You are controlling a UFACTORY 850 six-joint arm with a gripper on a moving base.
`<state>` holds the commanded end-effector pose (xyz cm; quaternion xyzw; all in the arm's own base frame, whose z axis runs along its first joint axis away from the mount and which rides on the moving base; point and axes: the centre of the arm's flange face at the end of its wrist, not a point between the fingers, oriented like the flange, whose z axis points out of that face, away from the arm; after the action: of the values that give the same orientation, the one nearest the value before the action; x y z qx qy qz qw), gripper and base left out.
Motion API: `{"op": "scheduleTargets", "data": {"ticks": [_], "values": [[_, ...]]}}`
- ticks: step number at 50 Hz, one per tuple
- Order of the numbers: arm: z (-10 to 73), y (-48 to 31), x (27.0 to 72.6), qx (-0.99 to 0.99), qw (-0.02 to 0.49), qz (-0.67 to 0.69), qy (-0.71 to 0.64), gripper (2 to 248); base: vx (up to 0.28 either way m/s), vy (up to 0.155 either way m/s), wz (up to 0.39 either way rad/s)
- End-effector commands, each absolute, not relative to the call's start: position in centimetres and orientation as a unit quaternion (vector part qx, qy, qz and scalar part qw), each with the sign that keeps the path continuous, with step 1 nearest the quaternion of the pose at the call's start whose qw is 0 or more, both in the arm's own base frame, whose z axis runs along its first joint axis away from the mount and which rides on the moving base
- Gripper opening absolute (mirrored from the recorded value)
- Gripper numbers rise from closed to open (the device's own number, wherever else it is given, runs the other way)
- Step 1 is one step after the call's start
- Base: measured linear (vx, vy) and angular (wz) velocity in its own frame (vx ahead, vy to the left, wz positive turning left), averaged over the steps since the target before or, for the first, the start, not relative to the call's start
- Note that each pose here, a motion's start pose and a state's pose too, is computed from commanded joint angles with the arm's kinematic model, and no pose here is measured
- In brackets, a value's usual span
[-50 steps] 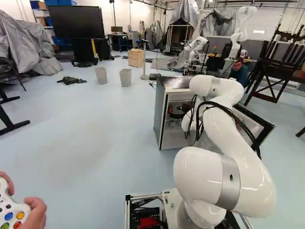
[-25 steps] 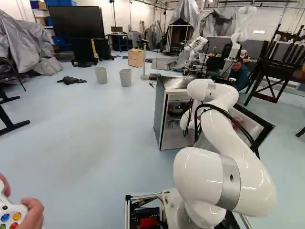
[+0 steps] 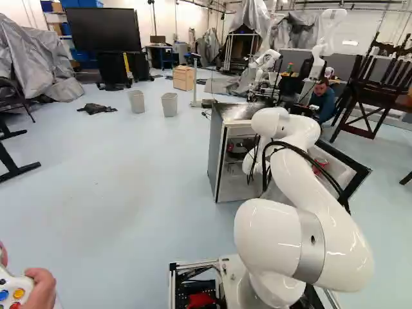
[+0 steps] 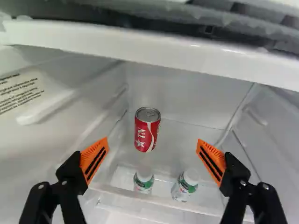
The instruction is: Grab a drink from the fridge
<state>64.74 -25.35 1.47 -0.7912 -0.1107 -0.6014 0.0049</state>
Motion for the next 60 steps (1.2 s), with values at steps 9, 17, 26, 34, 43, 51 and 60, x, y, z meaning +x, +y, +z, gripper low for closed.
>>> {"op": "scheduleTargets", "data": {"ticks": [9, 17, 26, 34, 43, 51, 60], "values": [[1.0, -25.4, 65.3, -0.788, 0.003, -0.605, -0.113, 247, 0.0, 0.0, 0.0], [-0.1, -25.4, 65.8, -0.786, 0.003, -0.607, -0.115, 247, 0.0, 0.0, 0.0], [-1.0, -25.4, 66.5, -0.782, 0.001, -0.611, -0.118, 247, 0.0, 0.0, 0.0], [-1.3, -25.4, 67.2, -0.778, -0.001, -0.617, -0.122, 247, 0.0, 0.0, 0.0], [-1.7, -25.5, 68.2, -0.771, -0.005, -0.625, -0.127, 247, 0.0, 0.0, 0.0], [-2.1, -25.4, 69.1, -0.764, -0.008, -0.631, -0.132, 247, 0.0, 0.0, 0.0], [-2.4, -25.3, 70.0, -0.757, -0.011, -0.639, -0.137, 247, 0.0, 0.0, 0.0]]}}
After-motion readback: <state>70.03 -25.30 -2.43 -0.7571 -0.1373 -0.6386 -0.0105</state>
